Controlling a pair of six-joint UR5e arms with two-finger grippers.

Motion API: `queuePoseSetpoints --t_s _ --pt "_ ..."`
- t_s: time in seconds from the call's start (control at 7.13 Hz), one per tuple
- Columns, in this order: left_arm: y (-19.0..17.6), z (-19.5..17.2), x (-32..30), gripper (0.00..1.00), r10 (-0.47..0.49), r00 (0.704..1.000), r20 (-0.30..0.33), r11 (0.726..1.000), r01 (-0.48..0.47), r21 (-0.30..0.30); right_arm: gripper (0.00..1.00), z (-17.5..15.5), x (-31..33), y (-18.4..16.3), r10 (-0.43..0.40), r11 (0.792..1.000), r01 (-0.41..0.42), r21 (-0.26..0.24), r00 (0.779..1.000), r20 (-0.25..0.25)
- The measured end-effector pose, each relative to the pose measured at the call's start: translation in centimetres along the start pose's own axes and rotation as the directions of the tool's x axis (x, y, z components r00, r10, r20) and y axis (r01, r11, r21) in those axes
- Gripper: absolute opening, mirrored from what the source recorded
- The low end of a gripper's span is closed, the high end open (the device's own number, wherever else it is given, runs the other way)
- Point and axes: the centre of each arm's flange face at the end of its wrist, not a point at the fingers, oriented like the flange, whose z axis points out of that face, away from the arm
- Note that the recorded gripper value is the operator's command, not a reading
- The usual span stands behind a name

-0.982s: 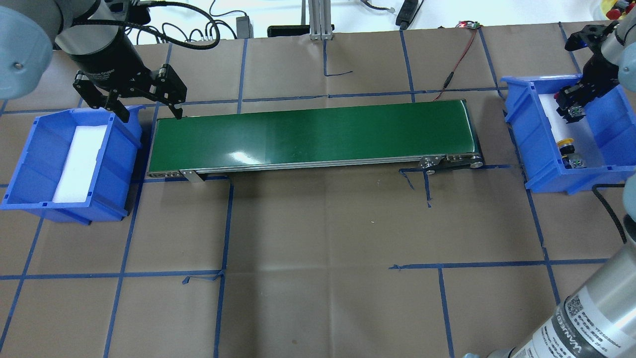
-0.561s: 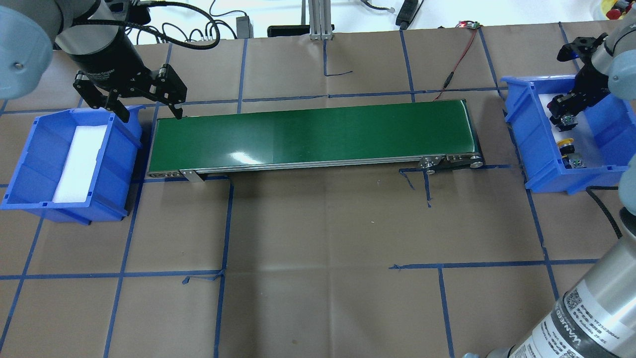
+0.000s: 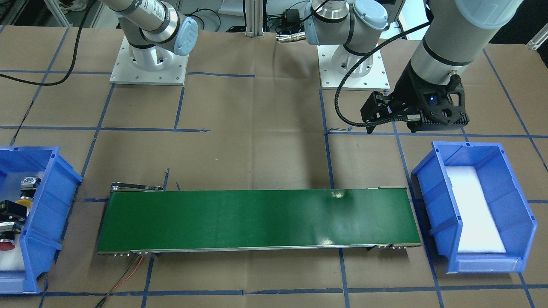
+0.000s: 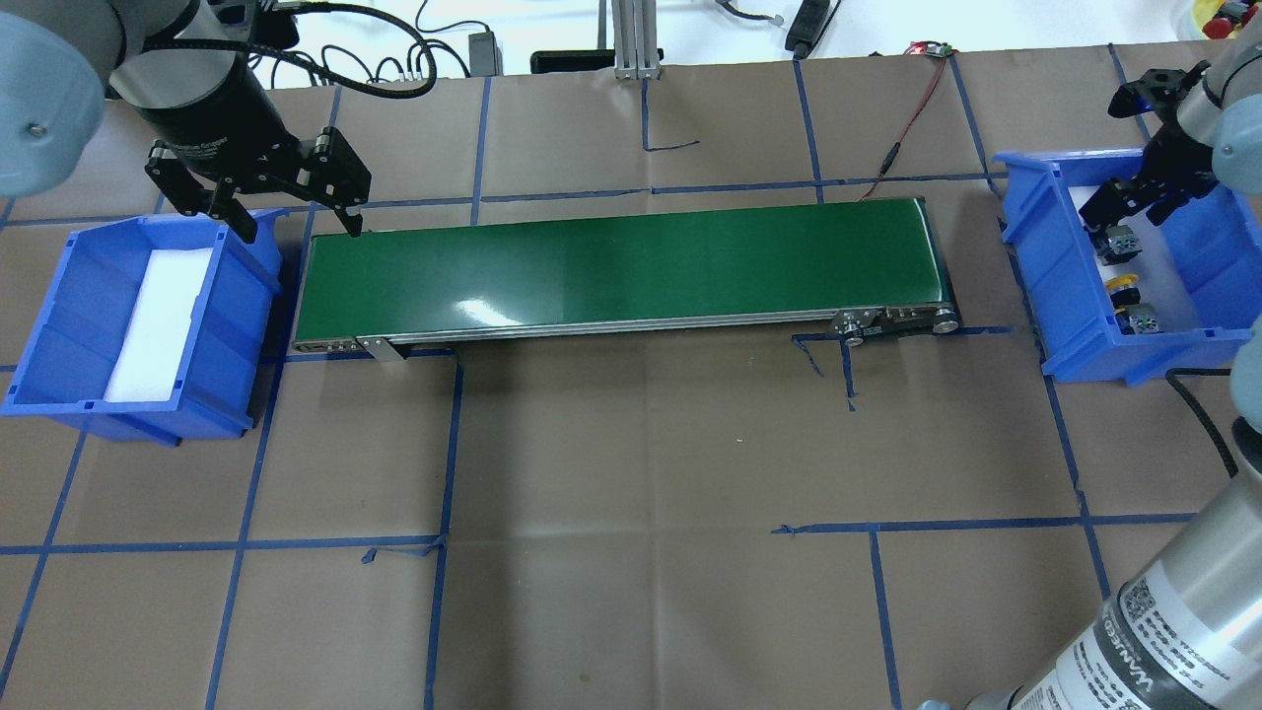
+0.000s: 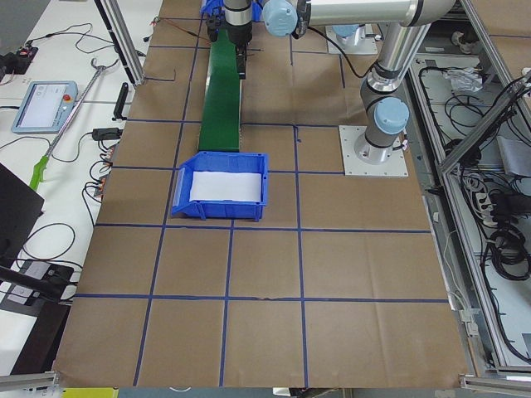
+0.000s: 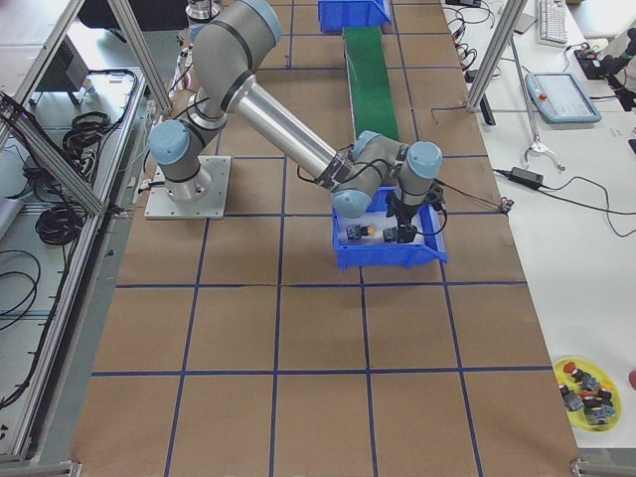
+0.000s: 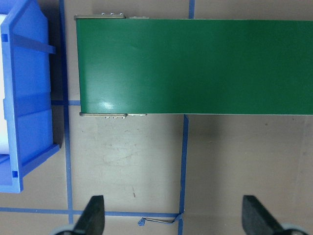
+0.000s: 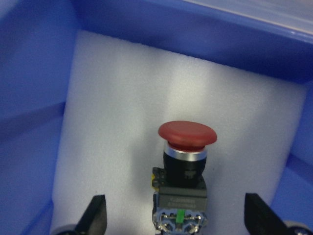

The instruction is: Transport two buttons from left to right

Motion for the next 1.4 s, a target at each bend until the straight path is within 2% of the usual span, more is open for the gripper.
queuePoseSetpoints --t_s 0.28,0.42,0.7,0.98,1.4 --pt "0.0 -0.1 0.0 1.0 0.0 1.0 0.0 1.0 0.0 0.001 0.99 -5.0 -1.0 1.3 0.009 1.0 -0.009 -0.001 1.0 -0.004" --pt "0.0 -0.1 0.0 1.0 0.0 1.0 0.0 1.0 0.0 0.001 1.0 -8.9 -2.0 2.4 0.038 0.999 -0.038 0.015 0.999 -0.019" --pt "0.0 -0.1 0.0 1.0 0.0 1.0 0.0 1.0 0.0 0.001 1.0 -16.9 -5.3 5.2 0.168 0.985 -0.165 0.058 0.985 -0.042" --pt "0.0 0.0 0.0 1.0 0.0 1.0 0.0 1.0 0.0 0.001 1.0 -23.4 -13.9 6.3 0.277 0.957 -0.273 0.096 0.96 -0.038" --pt "0.0 0.0 0.1 1.0 0.001 1.0 0.0 1.0 -0.001 -0.001 0.99 -27.8 -26.4 7.8 0.37 0.924 -0.367 0.107 0.929 -0.005"
